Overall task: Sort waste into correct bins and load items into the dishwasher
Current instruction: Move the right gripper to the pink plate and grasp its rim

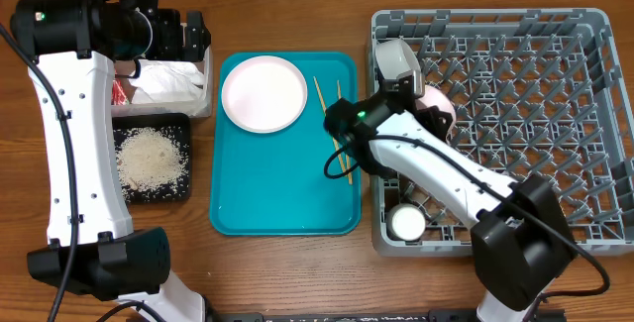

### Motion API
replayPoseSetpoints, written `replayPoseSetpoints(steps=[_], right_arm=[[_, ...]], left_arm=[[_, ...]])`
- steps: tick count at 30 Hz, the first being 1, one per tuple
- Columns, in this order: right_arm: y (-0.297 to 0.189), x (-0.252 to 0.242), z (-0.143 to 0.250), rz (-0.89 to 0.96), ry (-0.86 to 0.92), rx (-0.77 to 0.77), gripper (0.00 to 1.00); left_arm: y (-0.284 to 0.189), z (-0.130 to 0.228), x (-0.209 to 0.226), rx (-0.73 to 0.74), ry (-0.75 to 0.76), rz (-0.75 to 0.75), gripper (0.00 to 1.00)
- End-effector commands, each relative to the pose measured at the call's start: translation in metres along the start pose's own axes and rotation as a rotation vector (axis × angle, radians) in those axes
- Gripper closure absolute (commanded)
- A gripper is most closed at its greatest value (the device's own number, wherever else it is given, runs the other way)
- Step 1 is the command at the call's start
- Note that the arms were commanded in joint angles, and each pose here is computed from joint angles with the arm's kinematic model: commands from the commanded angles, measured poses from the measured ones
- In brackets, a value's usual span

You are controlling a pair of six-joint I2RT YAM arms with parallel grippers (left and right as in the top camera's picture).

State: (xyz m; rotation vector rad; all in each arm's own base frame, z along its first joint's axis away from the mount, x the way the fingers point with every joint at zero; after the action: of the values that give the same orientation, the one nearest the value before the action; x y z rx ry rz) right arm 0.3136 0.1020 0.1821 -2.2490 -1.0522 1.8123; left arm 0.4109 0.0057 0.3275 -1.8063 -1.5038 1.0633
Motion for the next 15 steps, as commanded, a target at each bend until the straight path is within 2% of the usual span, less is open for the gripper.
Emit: replayPoseSetpoints(steps=[1,3,5,9,11,15], right_arm=[[-0.014,0.011,0.009,-0.077,-0.043,0.032,0.75],[-0.02,0.012,0.01,-0.1,-0.053,0.041,0.64],[-0.026,0.017,0.012,-0.144,-0.055,0.062,0.47],[-0.039,0.022,0.01,-0.244,-0.023,0.103,0.0],[-0.047,0.022,0.002,-0.3,0.017,0.107,0.0],[-0.081,0.031,-0.033,-0.551,0.19,0.092,0.0]], left_arm=[[-0.005,-0.002,0.0,-0.014,0.008,-0.003,0.0],[-0.005,-0.002,0.0,-0.014,0.008,-0.003,0.0],[-0.005,-0.002,0.0,-0.014,0.008,-0.003,0.0],[-0.005,-0.002,0.0,-0.014,0.008,-0.003,0.0],[-0.005,-0.002,0.0,-0.015,0.009,-0.003,0.0],[-0.005,-0.002,0.0,-0.015,0.008,-0.003,0.0]])
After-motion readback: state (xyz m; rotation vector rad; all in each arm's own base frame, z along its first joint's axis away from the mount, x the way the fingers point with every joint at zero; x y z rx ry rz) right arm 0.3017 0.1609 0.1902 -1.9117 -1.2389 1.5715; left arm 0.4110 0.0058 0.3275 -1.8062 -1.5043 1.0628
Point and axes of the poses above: each gripper's point midway between its finger pads, its own y axis out along the fingers, its own x axis along the line the jaws close on, z = x × y, the point moved 3 cm from there along -y, back along the fingers, and after that the axes turned 5 degrees about -y, right-handed, at the moved point
